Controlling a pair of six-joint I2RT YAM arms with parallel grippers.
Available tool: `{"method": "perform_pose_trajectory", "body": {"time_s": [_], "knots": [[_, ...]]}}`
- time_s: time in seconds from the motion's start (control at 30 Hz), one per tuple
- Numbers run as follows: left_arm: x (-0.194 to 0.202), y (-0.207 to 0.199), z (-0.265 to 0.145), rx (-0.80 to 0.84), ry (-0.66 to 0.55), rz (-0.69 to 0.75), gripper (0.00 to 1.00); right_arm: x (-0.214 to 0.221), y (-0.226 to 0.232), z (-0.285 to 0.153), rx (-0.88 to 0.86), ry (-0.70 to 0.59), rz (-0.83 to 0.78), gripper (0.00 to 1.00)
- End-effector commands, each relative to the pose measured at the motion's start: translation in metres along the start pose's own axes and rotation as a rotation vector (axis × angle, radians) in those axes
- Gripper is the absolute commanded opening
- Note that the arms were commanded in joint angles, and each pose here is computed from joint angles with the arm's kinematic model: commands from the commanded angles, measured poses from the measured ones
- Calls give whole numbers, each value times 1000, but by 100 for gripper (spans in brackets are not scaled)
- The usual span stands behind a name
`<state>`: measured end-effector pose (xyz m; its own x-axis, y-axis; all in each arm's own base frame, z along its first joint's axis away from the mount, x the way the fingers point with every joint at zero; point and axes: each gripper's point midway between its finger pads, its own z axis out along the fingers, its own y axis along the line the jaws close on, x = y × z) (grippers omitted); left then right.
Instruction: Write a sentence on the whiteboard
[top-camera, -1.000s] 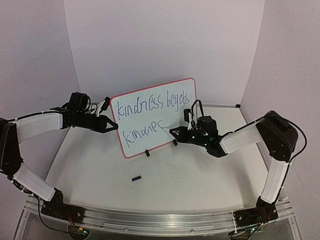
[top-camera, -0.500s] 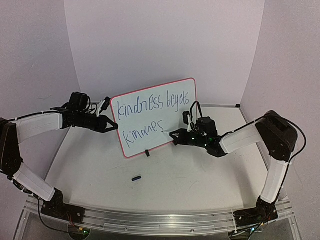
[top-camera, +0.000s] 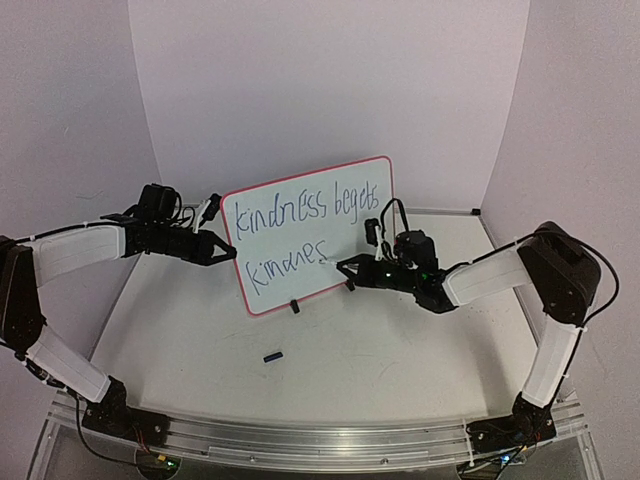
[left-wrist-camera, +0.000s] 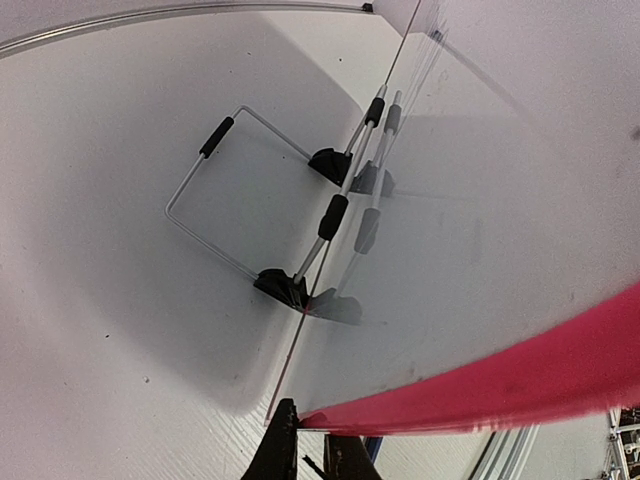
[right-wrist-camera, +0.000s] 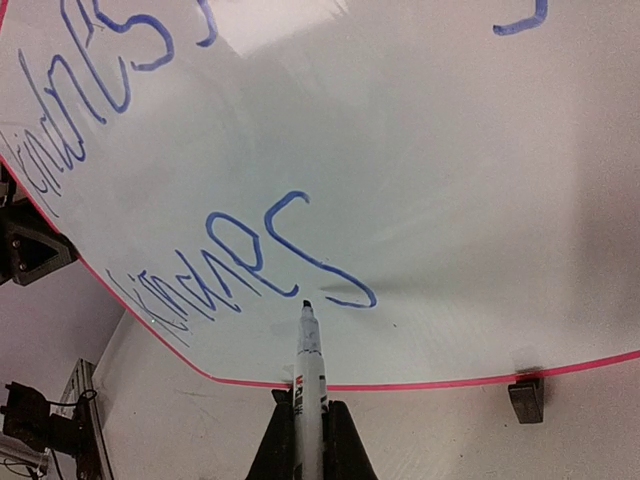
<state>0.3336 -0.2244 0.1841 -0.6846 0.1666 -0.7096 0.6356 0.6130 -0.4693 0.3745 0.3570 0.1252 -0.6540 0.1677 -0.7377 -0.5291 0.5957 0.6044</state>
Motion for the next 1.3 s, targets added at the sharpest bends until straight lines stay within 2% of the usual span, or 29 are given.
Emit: {"method": "perform_pose_trajectory", "body": {"time_s": [0.0, 0.33, 0.87, 1.27], "knots": [[-2, 0, -3, -37, 11, 48, 0, -45, 29, -26, -54, -142, -33, 0], [-2, 1, -2, -38, 12, 48, 0, -56, 1, -23, 16, -175, -5, 0], [-1, 2, -2, -42, 15, 47, 0, -67, -9, -16, 1, -203, 18, 0], [0, 2, -1, -43, 18, 46, 0, -55, -10, -1, -44, -142, 17, 0]]}}
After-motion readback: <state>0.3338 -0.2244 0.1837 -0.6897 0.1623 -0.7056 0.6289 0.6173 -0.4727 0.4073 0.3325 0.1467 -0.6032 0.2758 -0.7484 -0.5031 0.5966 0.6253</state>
